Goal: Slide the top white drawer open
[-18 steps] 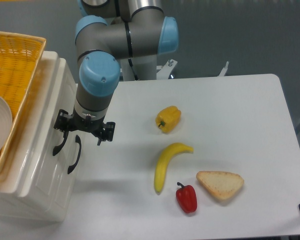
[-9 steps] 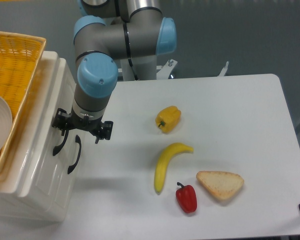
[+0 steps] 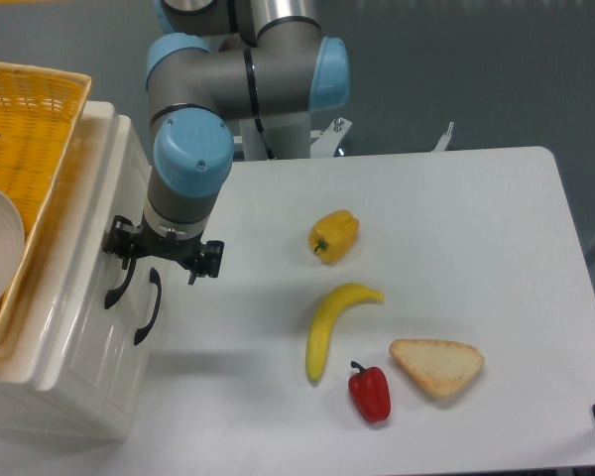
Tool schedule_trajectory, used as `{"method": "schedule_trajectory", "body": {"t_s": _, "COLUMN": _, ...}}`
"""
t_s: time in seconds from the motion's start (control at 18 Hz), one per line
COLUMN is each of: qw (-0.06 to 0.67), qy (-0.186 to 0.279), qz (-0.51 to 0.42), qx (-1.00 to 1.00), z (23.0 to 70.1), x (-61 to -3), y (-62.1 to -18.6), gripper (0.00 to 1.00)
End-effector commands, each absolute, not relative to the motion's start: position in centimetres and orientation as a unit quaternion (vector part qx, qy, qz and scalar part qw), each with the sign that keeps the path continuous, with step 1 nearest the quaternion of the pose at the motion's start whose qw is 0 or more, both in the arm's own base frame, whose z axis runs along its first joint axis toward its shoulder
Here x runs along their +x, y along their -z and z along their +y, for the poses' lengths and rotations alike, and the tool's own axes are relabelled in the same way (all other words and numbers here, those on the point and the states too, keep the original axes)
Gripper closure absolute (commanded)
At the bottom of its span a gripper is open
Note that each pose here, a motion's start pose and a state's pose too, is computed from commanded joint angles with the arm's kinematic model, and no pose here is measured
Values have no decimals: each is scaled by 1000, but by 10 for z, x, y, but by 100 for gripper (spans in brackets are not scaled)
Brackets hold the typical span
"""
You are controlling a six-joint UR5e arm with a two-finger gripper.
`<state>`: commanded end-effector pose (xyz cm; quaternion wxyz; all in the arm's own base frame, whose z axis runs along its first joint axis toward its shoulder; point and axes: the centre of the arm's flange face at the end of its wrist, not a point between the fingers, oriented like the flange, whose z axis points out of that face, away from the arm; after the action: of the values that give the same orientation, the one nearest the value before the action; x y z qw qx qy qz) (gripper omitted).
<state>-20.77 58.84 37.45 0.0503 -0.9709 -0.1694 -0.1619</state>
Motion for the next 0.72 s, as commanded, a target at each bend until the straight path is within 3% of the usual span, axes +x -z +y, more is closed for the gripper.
{"method": "schedule_trajectory", "body": {"t_s": 0.72, "qw": 55, "qy": 144, "qz": -156, "qx": -976, "z": 588, "x": -208, "y": -381, "gripper": 0}}
